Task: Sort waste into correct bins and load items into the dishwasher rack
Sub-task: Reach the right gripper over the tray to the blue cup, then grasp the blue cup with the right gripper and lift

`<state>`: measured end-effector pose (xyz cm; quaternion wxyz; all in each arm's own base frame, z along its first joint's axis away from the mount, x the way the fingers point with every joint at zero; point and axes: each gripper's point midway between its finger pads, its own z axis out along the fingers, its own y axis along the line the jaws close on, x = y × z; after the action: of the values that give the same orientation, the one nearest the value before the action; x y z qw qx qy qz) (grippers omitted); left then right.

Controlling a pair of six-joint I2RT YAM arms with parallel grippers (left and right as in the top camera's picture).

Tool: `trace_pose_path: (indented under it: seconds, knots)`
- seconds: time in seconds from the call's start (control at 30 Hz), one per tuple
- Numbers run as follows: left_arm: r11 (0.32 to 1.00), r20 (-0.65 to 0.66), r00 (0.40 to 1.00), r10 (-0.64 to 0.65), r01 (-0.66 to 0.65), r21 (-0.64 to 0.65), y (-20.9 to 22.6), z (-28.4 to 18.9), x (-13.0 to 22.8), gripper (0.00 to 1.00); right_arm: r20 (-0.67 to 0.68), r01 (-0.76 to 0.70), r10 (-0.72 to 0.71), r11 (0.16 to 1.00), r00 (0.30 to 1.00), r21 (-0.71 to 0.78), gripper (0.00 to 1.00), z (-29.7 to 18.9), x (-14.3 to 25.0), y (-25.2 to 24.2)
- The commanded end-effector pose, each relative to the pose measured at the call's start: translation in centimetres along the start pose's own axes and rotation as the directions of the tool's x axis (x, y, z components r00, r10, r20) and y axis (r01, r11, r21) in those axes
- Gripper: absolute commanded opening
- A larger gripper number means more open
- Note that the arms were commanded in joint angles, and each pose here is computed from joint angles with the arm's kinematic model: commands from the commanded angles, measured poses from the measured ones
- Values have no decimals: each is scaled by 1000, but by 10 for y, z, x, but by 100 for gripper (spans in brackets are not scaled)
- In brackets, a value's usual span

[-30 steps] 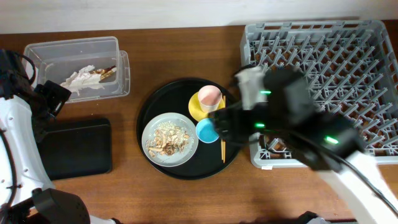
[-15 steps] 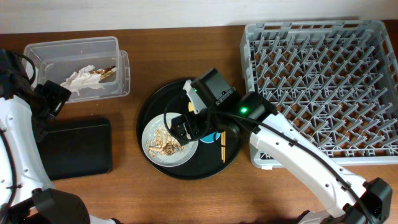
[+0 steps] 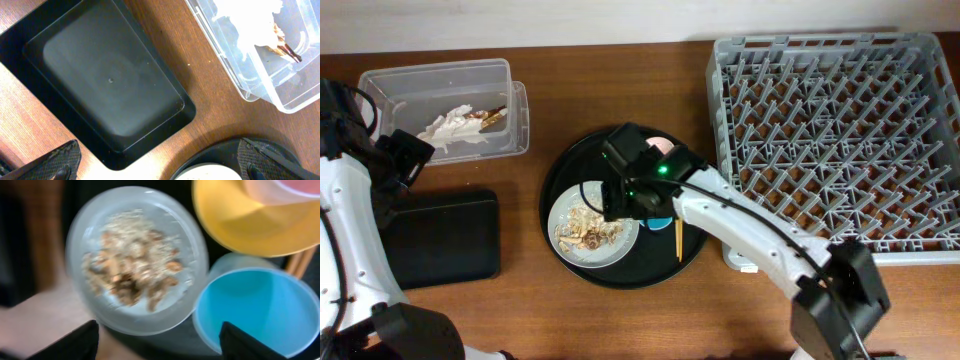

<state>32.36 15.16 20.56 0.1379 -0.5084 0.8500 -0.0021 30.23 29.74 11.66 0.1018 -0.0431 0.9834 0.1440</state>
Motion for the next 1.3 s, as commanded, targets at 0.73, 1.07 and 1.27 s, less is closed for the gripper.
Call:
trace_pose_path:
  seconds: [0.73, 1.07, 1.27]
  knots:
    - [1000, 23, 1000, -16, 16, 7, 2, -7, -3, 99, 72, -113, 100, 974, 992, 196, 49, 31, -5, -29]
    - [1000, 23, 1000, -16, 16, 7, 2, -7, -3, 99, 73, -101, 88, 974, 993, 205, 49, 37, 1, -30]
    - [1000, 23, 1000, -16, 16, 7, 2, -7, -3, 99, 70, -97, 84, 974, 994, 205, 45, 37, 2, -29]
